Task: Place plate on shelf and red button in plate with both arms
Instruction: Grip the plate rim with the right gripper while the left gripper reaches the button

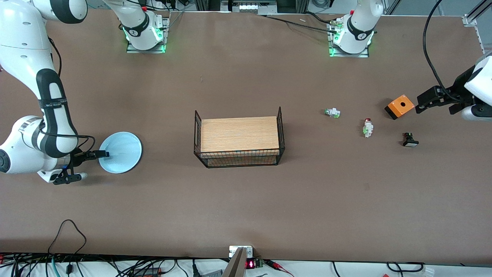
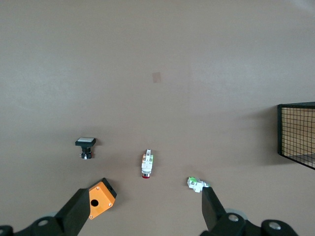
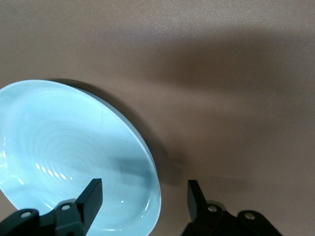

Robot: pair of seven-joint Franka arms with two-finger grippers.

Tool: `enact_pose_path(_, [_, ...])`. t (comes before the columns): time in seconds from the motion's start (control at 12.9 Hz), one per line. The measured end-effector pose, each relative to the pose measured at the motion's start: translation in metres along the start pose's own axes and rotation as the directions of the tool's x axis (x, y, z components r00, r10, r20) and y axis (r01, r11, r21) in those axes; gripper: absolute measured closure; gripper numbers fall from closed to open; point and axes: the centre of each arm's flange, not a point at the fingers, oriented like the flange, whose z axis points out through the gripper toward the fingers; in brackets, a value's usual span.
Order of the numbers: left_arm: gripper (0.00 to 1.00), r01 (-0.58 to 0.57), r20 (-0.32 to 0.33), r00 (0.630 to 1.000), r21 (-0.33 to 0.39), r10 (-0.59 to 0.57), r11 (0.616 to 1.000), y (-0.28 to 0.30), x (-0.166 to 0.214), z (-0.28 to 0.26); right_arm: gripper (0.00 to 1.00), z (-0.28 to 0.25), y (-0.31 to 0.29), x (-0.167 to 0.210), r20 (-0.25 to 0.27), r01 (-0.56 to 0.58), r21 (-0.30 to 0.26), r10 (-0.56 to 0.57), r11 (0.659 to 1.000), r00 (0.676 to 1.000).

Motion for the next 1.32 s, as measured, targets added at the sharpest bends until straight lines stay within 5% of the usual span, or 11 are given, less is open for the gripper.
enact_pose_path(0.23, [0.00,0.000,0.025,1.000,0.012,0.000,1.000,-0.002,-0.001,0.008,0.39,0.004,0.004,-0.001,0.005,-0.005,0.004,0.005,1.000,1.000])
enact_pose_path(0.31, [0.00,0.000,0.057,0.998,0.012,-0.001,1.000,-0.002,-0.002,0.015,0.53,0.006,0.009,-0.003,0.009,-0.012,0.007,0.012,1.000,1.000])
enact_pose_path(0.47, [0.00,0.004,0.137,0.991,0.011,-0.005,1.000,-0.005,-0.001,0.040,0.58,0.011,0.017,-0.006,0.012,-0.023,0.013,0.022,1.000,1.000])
enact_pose_path(0.62, [0.00,0.013,0.199,0.980,0.009,-0.015,1.000,-0.011,0.007,0.072,0.79,0.009,0.020,-0.007,0.011,-0.026,0.014,0.026,1.000,1.000])
enact_pose_path(0.85, [0.00,0.006,0.277,0.961,0.005,-0.008,1.000,-0.008,0.019,0.121,0.97,0.015,0.017,-0.013,0.069,-0.030,0.049,0.026,0.998,0.997])
enact_pose_path(1.32, [0.00,-0.020,0.376,0.927,0.024,0.010,1.000,-0.001,0.028,0.184,0.97,0.004,0.009,-0.021,0.159,-0.035,0.114,0.016,0.993,0.987])
